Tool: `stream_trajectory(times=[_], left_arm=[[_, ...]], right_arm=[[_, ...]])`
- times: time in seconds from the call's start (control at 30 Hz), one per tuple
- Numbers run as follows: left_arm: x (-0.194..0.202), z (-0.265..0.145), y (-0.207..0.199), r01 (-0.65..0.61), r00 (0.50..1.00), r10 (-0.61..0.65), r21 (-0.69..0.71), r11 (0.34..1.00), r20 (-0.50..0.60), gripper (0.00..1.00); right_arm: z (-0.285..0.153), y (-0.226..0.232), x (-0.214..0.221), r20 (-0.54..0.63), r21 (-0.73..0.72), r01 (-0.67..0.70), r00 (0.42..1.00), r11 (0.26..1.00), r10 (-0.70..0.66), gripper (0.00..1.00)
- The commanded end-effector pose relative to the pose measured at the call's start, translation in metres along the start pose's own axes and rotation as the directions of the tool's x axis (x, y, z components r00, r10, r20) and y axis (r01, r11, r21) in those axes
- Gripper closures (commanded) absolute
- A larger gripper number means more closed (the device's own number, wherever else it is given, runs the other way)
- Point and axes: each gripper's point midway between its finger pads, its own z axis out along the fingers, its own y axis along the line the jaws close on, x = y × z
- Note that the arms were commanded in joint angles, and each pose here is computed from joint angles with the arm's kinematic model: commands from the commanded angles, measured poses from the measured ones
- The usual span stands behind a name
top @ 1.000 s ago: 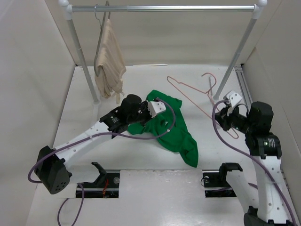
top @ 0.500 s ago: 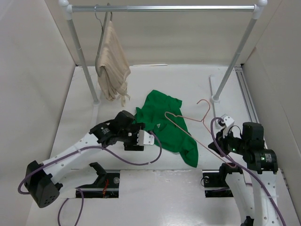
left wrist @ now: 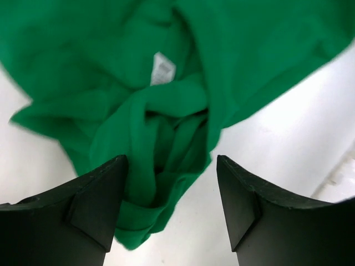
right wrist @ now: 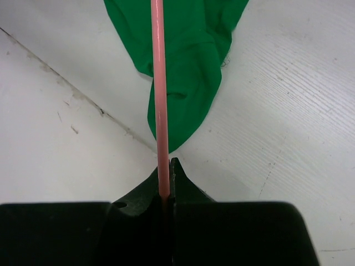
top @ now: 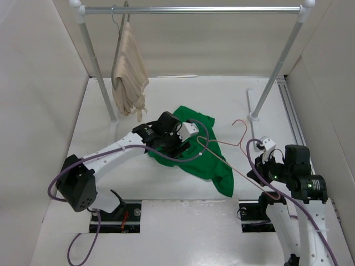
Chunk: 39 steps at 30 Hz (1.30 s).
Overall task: Place the t-shirt on the hanger
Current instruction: Place tshirt on hanger
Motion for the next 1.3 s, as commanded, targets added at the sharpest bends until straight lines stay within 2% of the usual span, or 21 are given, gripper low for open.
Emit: stream_trajectory(times=[0.0, 0.03, 0.1, 0.37, 0.43, 0.53, 0.7, 0.73, 0.9, 1.03, 1.17, 1.27], left_arm=[[0.006, -0.014, 0.030, 0.093, 0.995, -0.099, -0.212, 0.973, -0.016, 0.38], [0.010, -0.018, 0.042, 0.090, 0.994, -0.102, -0.283, 0.955, -0.031, 0.40], [0.014, -0.018, 0.050, 0.085, 0.993, -0.108, -0.330, 0.940, -0.051, 0.40], [0.052, -0.012, 0.056, 0.061, 0.982, -0.127, -0.396, 0.916, -0.142, 0.40], [0.068, -0.013, 0.063, 0.015, 0.978, -0.105, -0.440, 0.898, -0.182, 0.37], [0.067, -0.020, 0.075, -0.018, 0.983, -0.077, -0.504, 0.864, -0.167, 0.36], [0.070, -0.023, 0.053, 0.023, 0.980, -0.101, -0.407, 0.913, -0.173, 0.93], [0.068, -0.022, 0.049, 0.041, 0.981, -0.111, -0.386, 0.922, -0.162, 1.00], [0.048, -0.031, 0.041, 0.060, 0.990, -0.098, -0.339, 0.939, -0.097, 1.00], [0.014, -0.044, 0.046, 0.067, 0.998, -0.068, -0.342, 0.937, 0.007, 1.00], [0.009, -0.037, 0.050, 0.045, 0.998, -0.053, -0.339, 0.940, -0.016, 1.00], [0.006, -0.028, 0.053, 0.043, 0.998, -0.055, -0.336, 0.941, -0.027, 1.00]], right_arm=[[-0.008, 0.004, -0.010, 0.044, 0.006, 0.060, 0.997, 0.998, -0.060, 1.00], [-0.008, 0.006, -0.011, 0.048, -0.004, 0.060, 0.997, 0.998, -0.060, 1.00], [-0.008, 0.005, -0.013, 0.055, -0.002, 0.065, 0.996, 0.998, -0.065, 1.00], [-0.008, 0.007, -0.013, 0.058, -0.010, 0.066, 0.996, 0.998, -0.065, 1.00], [-0.009, 0.007, -0.015, 0.065, -0.007, 0.071, 0.995, 0.997, -0.071, 1.00], [-0.009, 0.012, -0.017, 0.073, -0.032, 0.073, 0.995, 0.997, -0.070, 1.00], [-0.003, 0.023, -0.014, 0.095, -0.118, 0.083, 0.993, 0.990, -0.072, 1.00], [0.000, 0.024, -0.014, 0.100, -0.134, 0.084, 0.993, 0.987, -0.071, 1.00], [0.005, 0.033, -0.017, 0.142, -0.199, 0.106, 0.987, 0.974, -0.079, 1.00], [0.009, 0.020, -0.022, 0.097, -0.179, 0.118, 0.990, 0.977, -0.102, 1.00], [0.003, 0.021, -0.034, 0.133, -0.169, 0.197, 0.975, 0.966, -0.175, 1.00], [0.008, 0.026, -0.031, 0.137, -0.225, 0.190, 0.977, 0.956, -0.162, 1.00]])
